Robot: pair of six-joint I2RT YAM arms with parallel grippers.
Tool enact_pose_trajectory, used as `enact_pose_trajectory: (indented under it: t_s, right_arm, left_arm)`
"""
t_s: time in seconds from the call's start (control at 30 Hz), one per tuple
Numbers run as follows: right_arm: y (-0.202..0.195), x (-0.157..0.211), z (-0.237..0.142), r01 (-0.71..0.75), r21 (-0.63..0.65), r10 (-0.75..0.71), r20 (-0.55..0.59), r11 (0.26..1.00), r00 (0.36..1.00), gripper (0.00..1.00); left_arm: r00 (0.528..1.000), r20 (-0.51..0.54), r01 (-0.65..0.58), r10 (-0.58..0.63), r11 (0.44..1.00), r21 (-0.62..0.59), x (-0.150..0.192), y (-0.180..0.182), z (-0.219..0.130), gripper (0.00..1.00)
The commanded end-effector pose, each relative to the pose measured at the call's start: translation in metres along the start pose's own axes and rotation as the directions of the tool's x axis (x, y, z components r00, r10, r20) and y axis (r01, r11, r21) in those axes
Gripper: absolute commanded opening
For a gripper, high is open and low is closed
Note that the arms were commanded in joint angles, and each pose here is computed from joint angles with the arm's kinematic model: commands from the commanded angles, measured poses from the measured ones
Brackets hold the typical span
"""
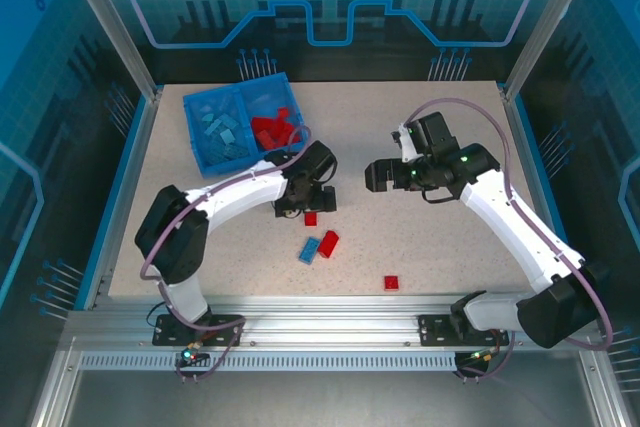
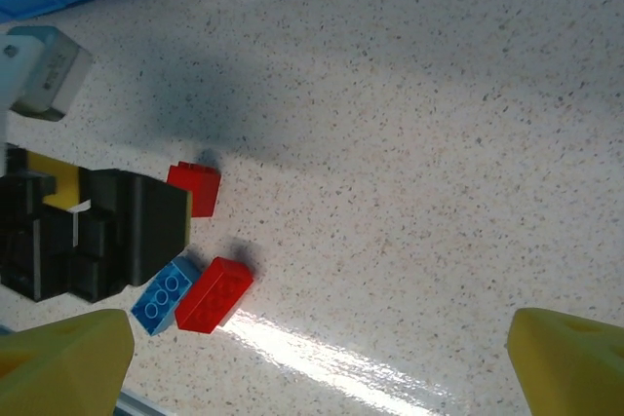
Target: Sort the legos into containers by color
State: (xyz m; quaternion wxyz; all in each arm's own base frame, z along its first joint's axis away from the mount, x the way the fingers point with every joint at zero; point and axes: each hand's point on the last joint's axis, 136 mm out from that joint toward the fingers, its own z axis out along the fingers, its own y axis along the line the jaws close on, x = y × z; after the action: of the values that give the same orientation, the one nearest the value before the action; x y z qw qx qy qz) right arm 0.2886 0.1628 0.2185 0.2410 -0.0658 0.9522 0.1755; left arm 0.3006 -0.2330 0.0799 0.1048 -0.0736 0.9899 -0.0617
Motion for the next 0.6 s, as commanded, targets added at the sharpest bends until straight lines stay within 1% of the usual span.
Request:
enact_pose_trajectory:
  t_s: [0.0, 0.07, 0.17, 0.33, 0.4, 0.47, 0.57]
  right_arm:
    - [0.002, 0.001, -0.002, -0.03, -0.031, 0.03, 0.0, 0.999, 1.0, 1.0]
    - [0.002, 0.0, -0.002, -0.029, -0.03, 0.029, -0.002, 0.999, 1.0, 1.0]
    - [0.001, 0.002, -0.003, -0.031, -0.025, 0.031, -0.003, 0.999, 1.0, 1.0]
    - [0.0, 0.006, -0.005, -0.041, -0.032, 0.041, -0.003, 0.999, 0.999, 1.0]
    - [0.001, 0.008, -0.006, -0.043, -0.037, 0.043, -0.001, 0.998, 0.999, 1.0]
    - [0.001, 0.009, -0.007, -0.044, -0.04, 0.045, 0.002, 0.998, 0.999, 1.0]
    - [0.001, 0.009, -0.01, -0.042, -0.041, 0.043, 0.009, 0.998, 0.999, 1.0]
  left_arm:
    - [1.0, -0.013, -0.016, 0.015, 1.0, -0.01, 0.001, -0.003, 0.017, 0.91]
    - [0.999, -0.035, -0.029, 0.029, 0.999, -0.016, 0.004, -0.003, 0.026, 0.83]
    - [0.998, -0.057, -0.038, 0.036, 0.999, -0.031, 0.007, -0.001, 0.038, 0.69]
    - [0.997, -0.073, -0.039, 0.037, 0.999, -0.034, 0.007, -0.002, 0.046, 0.49]
    - [0.997, -0.073, -0.042, 0.039, 0.998, -0.044, 0.006, -0.001, 0.049, 0.46]
    - [0.996, -0.081, -0.042, 0.038, 0.998, -0.052, 0.005, 0.001, 0.053, 0.46]
    - [0.995, -0.095, -0.044, 0.038, 0.997, -0.062, 0.007, 0.004, 0.059, 0.4]
